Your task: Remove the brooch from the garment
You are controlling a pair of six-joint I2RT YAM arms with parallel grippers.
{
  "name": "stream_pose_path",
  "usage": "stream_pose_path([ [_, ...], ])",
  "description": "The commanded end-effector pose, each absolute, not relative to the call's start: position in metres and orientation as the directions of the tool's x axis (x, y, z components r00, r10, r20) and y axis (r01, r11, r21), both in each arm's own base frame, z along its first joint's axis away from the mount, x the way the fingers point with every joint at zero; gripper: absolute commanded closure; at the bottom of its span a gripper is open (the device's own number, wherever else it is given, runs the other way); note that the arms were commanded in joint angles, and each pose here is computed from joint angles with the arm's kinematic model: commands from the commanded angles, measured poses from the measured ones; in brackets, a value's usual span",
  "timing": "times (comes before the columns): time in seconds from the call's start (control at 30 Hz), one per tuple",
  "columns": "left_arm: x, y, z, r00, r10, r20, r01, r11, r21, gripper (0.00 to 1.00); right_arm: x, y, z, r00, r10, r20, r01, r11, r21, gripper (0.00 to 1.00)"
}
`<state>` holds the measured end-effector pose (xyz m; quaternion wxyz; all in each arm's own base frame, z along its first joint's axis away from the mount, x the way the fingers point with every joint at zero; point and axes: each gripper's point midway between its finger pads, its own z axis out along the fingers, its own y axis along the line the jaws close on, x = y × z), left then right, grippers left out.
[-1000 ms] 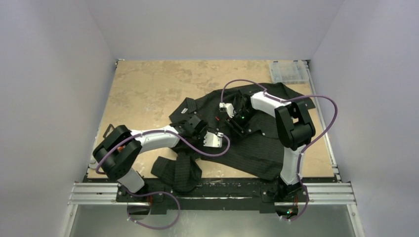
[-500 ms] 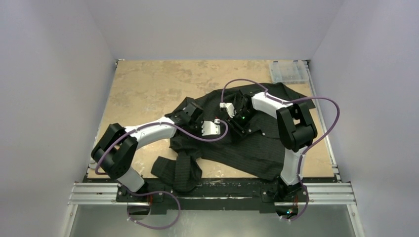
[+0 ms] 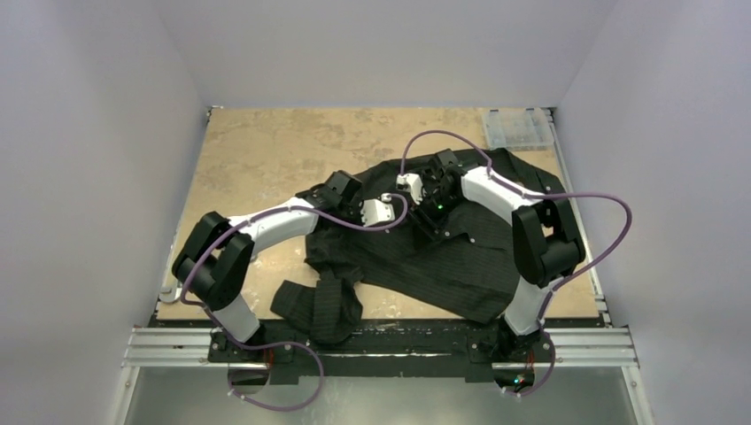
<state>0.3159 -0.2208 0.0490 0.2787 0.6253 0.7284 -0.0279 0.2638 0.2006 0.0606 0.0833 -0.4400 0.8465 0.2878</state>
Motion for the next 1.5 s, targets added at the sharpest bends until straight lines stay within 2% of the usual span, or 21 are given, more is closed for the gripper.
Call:
stream_pose_path([
  [0.0,0.329,-0.228,0.067,-0.084,0.852,-0.517,0.920,0.265,0.288,1.00,0.280,0.207,0.085,-0.552,-0.633,-0.543,-0.833,0.438,0.338,0.36],
  [0.13,0.320,-0.229,0.084,-0.096,0.802,-0.590,0.934,0.277,0.225,1.00,0.287,0.213,0.103,-0.501,-0.574,-0.648,-0.859,0.424,0.288,0.31],
  [0.33,0.295,-0.243,0.114,-0.050,0.708,-0.705,0.955,0.239,0.173,1.00,0.294,0.237,0.142,-0.470,-0.444,-0.763,-0.870,0.378,0.316,0.24],
  [0.5,0.282,-0.251,0.141,-0.053,0.632,-0.773,0.959,0.249,0.137,1.00,0.302,0.263,0.171,-0.411,-0.322,-0.853,-0.896,0.313,0.314,0.22],
  [0.63,0.278,-0.257,0.155,-0.066,0.578,-0.814,0.960,0.260,0.107,1.00,0.298,0.288,0.172,-0.367,-0.311,-0.876,-0.921,0.254,0.296,0.23],
  [0.73,0.276,-0.261,0.161,-0.062,0.548,-0.834,0.962,0.255,0.097,1.00,0.301,0.299,0.164,-0.342,-0.313,-0.886,-0.931,0.241,0.274,0.26],
  [0.87,0.277,-0.263,0.163,-0.071,0.533,-0.843,0.962,0.259,0.083,1.00,0.309,0.302,0.164,-0.284,-0.312,-0.907,-0.947,0.238,0.214,0.50],
  [0.9,0.277,-0.263,0.163,-0.075,0.527,-0.847,0.963,0.260,0.076,1.00,0.310,0.302,0.166,-0.260,-0.308,-0.915,-0.953,0.234,0.191,0.52],
  [1.07,0.277,-0.268,0.169,-0.078,0.495,-0.865,0.967,0.248,0.055,1.00,0.300,0.301,0.170,-0.148,-0.319,-0.936,-0.977,0.195,0.087,0.50],
  [1.23,0.269,-0.274,0.171,-0.046,0.479,-0.877,0.983,0.179,0.047,1.00,0.292,0.297,0.175,-0.049,-0.327,-0.944,-0.986,0.169,-0.007,0.52],
  [1.47,0.267,-0.276,0.172,-0.020,0.477,-0.879,0.988,0.146,0.056,1.00,0.275,0.307,0.187,0.101,-0.308,-0.946,-0.982,0.122,-0.145,0.60],
])
